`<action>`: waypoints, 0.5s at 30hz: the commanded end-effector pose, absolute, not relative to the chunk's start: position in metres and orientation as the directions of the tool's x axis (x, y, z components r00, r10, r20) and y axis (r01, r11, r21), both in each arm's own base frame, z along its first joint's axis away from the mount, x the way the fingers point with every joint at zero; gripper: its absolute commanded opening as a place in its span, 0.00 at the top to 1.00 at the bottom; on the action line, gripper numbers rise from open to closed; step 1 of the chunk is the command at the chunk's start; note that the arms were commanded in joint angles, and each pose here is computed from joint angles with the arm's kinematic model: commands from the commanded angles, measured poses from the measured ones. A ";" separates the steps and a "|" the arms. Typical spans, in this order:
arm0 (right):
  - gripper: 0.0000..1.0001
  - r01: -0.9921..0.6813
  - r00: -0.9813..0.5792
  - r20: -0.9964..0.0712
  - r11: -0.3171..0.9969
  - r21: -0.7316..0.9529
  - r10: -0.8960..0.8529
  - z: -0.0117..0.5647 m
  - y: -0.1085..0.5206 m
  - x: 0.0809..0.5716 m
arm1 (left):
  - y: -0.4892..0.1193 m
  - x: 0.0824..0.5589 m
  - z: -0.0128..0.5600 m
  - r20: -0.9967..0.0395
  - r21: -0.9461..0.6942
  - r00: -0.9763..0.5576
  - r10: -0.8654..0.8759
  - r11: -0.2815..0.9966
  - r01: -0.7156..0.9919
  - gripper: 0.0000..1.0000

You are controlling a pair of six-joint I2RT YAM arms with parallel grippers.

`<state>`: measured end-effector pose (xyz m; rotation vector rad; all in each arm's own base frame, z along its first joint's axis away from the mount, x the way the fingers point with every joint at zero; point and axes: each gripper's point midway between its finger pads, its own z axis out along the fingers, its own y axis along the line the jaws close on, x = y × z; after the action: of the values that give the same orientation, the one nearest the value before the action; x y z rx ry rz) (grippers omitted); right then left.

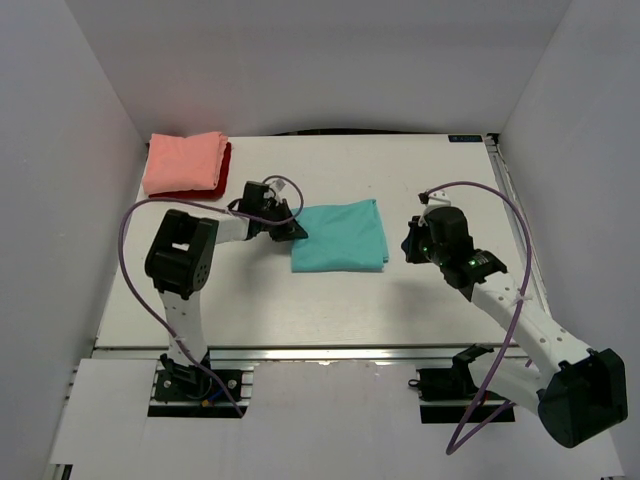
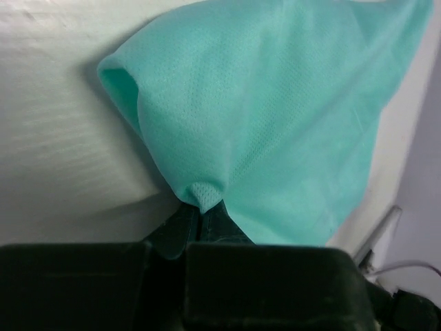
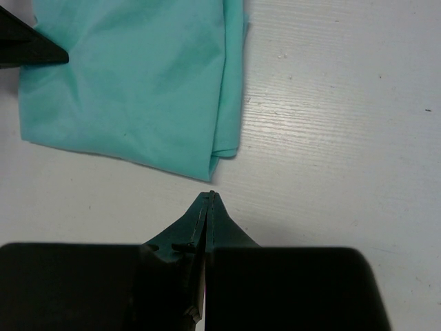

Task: Fold and stack the t-shirts
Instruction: Smooth out wrinkles on the folded tshirt, then put the neatly folded tshirt into the corner of the board with the left arm

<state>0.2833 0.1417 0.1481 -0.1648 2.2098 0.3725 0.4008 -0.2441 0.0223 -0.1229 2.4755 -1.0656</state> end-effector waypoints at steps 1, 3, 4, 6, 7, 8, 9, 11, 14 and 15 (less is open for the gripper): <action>1.00 -0.251 -0.576 -0.817 0.947 0.199 0.019 0.163 0.141 0.291 | -0.189 0.408 0.010 -0.431 -0.414 -0.886 -0.175 0.910 0.022 1.00; 1.00 -0.254 -0.567 -0.824 0.947 0.198 0.020 0.168 0.141 0.292 | -0.171 0.424 0.034 -0.474 -0.314 -0.865 -0.161 0.949 -0.005 1.00; 1.00 -0.252 -0.567 -0.824 0.947 0.198 0.021 0.170 0.140 0.292 | -0.155 0.433 0.040 -0.513 -0.225 -0.848 -0.133 0.974 -0.016 1.00; 1.00 -0.262 -0.556 -0.831 0.944 0.202 0.024 0.177 0.142 0.292 | -0.139 0.446 0.059 -0.540 -0.133 -0.834 -0.114 0.990 -0.050 1.00; 1.00 -0.263 -0.553 -0.833 0.943 0.205 0.027 0.180 0.142 0.292 | -0.128 0.451 0.059 -0.552 -0.071 -0.828 -0.097 0.995 -0.069 1.00; 1.00 -0.267 -0.550 -0.835 0.941 0.210 0.030 0.183 0.143 0.292 | -0.121 0.451 0.058 -0.542 -0.039 -0.835 -0.091 0.996 -0.083 1.00; 1.00 -0.273 -0.541 -0.840 0.938 0.215 0.035 0.190 0.144 0.293 | -0.114 0.454 0.060 -0.540 -0.009 -0.837 -0.085 0.995 -0.095 1.00; 1.00 -0.282 -0.535 -0.844 0.933 0.223 0.040 0.197 0.147 0.293 | -0.102 0.464 0.065 -0.541 0.075 -0.839 -0.052 0.991 -0.109 1.00; 1.00 -0.300 -0.523 -0.851 0.924 0.238 0.049 0.209 0.151 0.294 | -0.085 0.480 0.080 -0.571 0.182 -0.821 -0.010 0.973 -0.139 1.00; 1.00 -0.303 -0.521 -0.852 0.923 0.238 0.049 0.212 0.151 0.294 | -0.080 0.484 0.085 -0.576 0.213 -0.817 0.008 0.967 -0.141 1.00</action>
<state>0.2889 0.1470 0.1773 -0.1696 2.1607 0.4072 0.4872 -0.1197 0.0713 -0.1284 2.5075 0.0319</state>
